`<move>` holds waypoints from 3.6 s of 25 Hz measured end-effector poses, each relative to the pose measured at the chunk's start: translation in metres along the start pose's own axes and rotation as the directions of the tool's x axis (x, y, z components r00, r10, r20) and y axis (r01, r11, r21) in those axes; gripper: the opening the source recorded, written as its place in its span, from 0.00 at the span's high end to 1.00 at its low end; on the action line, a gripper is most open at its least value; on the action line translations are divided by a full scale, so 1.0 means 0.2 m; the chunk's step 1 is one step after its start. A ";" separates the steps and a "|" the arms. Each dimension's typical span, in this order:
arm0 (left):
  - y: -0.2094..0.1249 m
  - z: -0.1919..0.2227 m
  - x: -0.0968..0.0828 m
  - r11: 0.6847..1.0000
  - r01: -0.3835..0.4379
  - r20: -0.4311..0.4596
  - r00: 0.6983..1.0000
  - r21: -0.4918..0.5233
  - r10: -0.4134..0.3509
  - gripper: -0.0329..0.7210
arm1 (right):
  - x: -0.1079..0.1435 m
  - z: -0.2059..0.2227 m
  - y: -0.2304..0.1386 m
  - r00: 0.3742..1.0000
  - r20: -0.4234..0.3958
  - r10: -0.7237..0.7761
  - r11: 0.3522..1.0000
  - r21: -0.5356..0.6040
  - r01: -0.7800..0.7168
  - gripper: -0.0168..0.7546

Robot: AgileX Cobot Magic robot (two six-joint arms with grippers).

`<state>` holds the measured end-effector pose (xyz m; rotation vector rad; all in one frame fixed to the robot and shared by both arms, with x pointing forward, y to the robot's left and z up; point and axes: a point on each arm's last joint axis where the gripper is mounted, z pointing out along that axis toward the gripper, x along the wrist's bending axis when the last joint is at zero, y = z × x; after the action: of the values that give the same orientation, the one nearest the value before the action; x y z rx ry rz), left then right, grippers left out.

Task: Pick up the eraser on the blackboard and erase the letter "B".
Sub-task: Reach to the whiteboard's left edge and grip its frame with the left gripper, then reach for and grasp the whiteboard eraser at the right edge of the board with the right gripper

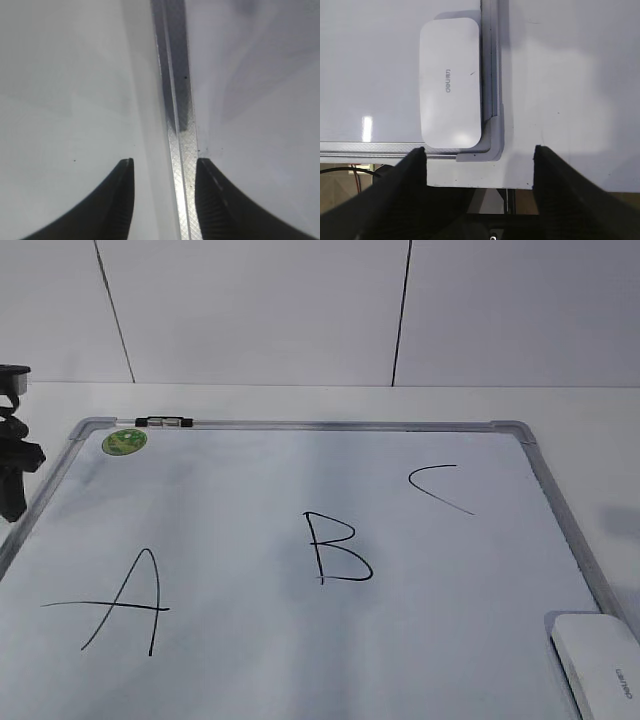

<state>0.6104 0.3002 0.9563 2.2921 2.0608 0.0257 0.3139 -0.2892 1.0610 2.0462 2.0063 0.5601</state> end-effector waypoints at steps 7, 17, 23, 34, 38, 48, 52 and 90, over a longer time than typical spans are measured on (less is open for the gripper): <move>0.00 0.09 0.00 0.999 0.000 0.006 1.000 0.055 0.000 0.56 | 0.00 0.00 0.00 1.000 0.000 0.000 1.000 -0.002 0.000 0.30; 0.01 0.14 0.00 0.997 0.001 0.011 1.000 0.081 -0.002 0.56 | 0.00 0.00 0.00 1.000 0.000 0.000 1.000 -0.002 0.000 0.30; 0.01 0.14 0.00 0.995 0.005 0.023 1.000 0.096 -0.008 0.65 | 0.00 0.00 0.00 1.000 0.000 0.000 1.000 -0.002 0.000 0.30; 0.01 0.14 -0.01 0.995 0.020 0.037 0.999 0.096 -0.023 0.91 | 0.00 0.00 0.00 1.000 0.000 0.000 1.000 -0.002 0.000 0.30; 0.01 0.14 -0.01 0.995 0.025 0.038 0.999 0.096 -0.029 0.91 | 0.00 0.00 0.00 1.000 -0.009 0.015 1.000 -0.002 -0.015 0.30; 0.01 0.14 -0.01 0.995 0.031 0.040 0.999 0.096 -0.035 0.92 | 0.03 0.09 0.08 0.993 -0.068 0.093 0.988 0.133 -0.084 0.10; 0.01 0.14 -0.01 0.995 0.035 0.047 0.998 0.095 -0.039 0.92 | 0.05 0.15 0.11 0.989 -0.117 0.094 0.977 0.204 -0.069 0.10; 0.01 0.14 -0.01 0.995 0.040 0.051 0.998 0.087 -0.045 0.92 | 0.17 0.69 0.42 0.997 -0.007 -0.076 0.902 0.427 0.072 0.10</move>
<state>0.6147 0.2976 0.9281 2.2692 2.1243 -0.1274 0.4469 -0.2451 0.9752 2.1779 2.3555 0.0934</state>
